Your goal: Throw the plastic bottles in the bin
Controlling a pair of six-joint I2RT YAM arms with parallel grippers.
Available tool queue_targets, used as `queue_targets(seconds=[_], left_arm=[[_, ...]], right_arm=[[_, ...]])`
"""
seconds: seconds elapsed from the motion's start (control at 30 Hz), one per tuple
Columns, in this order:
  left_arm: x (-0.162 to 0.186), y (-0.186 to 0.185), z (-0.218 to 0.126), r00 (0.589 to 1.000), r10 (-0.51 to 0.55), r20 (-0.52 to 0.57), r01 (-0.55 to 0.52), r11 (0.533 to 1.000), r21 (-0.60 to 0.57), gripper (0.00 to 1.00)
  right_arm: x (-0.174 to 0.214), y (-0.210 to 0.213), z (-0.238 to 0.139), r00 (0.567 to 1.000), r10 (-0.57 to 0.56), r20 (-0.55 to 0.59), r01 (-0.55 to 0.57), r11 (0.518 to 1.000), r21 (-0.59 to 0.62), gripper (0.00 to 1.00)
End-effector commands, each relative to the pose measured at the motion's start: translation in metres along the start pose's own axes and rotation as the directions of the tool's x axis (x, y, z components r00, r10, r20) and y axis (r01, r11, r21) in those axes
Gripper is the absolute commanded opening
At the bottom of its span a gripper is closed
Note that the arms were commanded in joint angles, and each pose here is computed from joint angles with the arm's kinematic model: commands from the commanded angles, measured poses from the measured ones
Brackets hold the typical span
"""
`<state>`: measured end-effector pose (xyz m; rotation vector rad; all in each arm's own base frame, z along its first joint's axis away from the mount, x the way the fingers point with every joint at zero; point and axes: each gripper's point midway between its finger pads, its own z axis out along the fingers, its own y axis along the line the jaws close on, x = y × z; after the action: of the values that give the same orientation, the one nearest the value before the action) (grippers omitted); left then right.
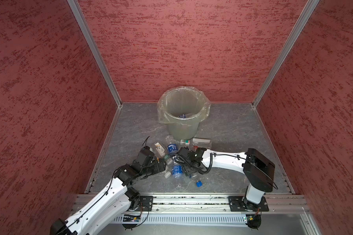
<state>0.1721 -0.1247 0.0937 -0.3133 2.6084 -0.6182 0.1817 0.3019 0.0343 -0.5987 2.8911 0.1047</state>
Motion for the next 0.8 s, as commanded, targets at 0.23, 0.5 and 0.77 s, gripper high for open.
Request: queue_targets(seconds=[0.23,0.5,0.77], left_arm=[[0.003,0.002,0.002,1.0,-0.002,-0.006,0.002,1.0,0.007,0.97],[0.004,0.003,0.002,1.0,-0.002,-0.001,0.002,1.0,0.007,0.97],[0.002,0.001,0.002,1.0,0.001,0.0,-0.001,1.0,0.009,0.97]], right_arm=[[-0.004,-0.003,0.005,1.0,-0.022,-0.006,0.022,0.998,0.051,0.74],[-0.001,-0.004,0.013,0.999,-0.031,-0.025,0.033,0.997,0.065,0.74],[0.005,-0.007,0.019,0.999,-0.022,-0.033,0.024,0.997,0.066,0.72]])
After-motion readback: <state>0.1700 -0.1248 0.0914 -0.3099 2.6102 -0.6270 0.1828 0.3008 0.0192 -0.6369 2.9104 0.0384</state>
